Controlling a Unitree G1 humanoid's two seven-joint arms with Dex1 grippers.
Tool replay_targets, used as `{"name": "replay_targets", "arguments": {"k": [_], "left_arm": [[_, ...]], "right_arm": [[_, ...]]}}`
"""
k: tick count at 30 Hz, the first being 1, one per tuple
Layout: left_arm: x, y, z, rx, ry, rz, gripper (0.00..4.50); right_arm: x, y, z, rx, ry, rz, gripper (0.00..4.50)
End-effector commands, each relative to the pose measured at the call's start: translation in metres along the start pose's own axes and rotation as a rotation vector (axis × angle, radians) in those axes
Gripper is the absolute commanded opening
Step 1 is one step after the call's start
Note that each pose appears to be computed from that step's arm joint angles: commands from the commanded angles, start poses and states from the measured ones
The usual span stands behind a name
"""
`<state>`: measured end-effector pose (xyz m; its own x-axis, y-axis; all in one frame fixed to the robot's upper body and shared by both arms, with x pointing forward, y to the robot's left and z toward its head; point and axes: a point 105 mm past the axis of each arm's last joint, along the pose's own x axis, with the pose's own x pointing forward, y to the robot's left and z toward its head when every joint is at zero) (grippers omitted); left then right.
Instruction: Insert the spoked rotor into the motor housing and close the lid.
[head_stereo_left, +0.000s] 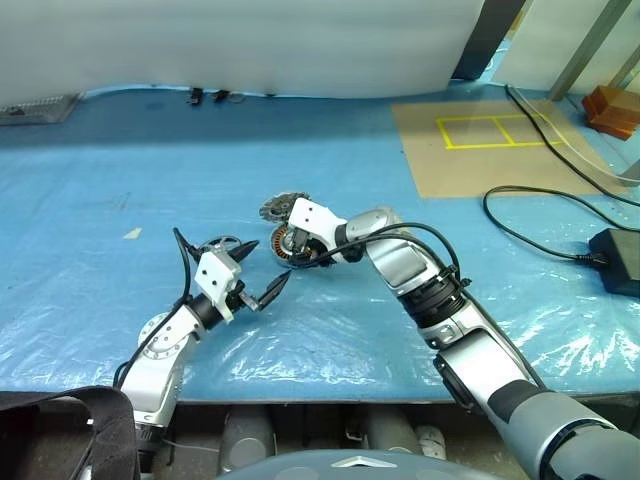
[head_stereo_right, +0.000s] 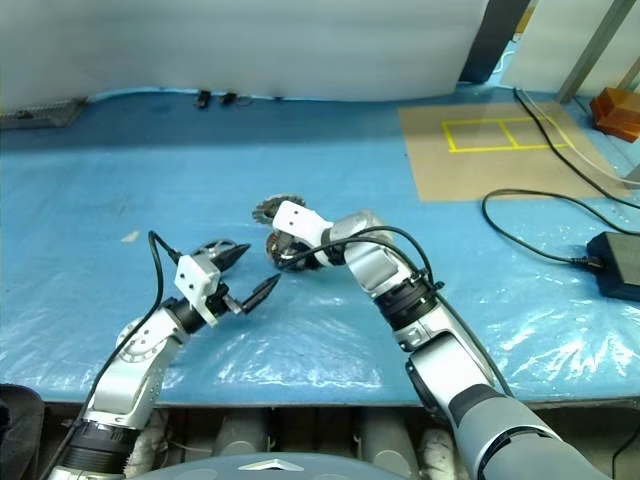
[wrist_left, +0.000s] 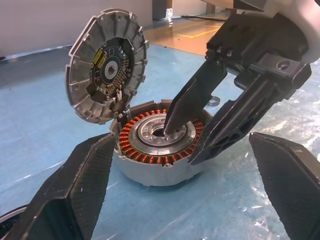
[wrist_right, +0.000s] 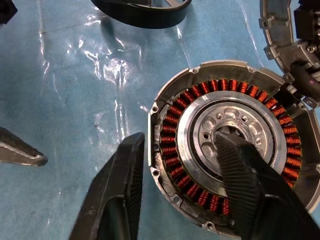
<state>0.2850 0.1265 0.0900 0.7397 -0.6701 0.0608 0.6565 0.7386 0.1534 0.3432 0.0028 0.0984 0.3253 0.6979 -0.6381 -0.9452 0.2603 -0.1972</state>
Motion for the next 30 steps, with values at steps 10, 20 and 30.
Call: {"name": "replay_targets", "arguments": {"k": [10,20,30], "left_arm": [[0.004,0.003,0.005,0.003,-0.023,-0.035,4.5],[0.012,0.002,0.008,-0.003,-0.048,-0.077,4.5],[0.018,-0.001,0.009,-0.01,-0.066,-0.103,4.5]], "right_arm": [[-0.051,-0.003,0.035,0.073,-0.418,-0.057,4.25],[-0.082,-0.045,-0.041,0.242,-0.387,-0.356,4.25],[-0.076,-0.063,-0.084,0.368,-0.331,-0.442,4.25]]}}
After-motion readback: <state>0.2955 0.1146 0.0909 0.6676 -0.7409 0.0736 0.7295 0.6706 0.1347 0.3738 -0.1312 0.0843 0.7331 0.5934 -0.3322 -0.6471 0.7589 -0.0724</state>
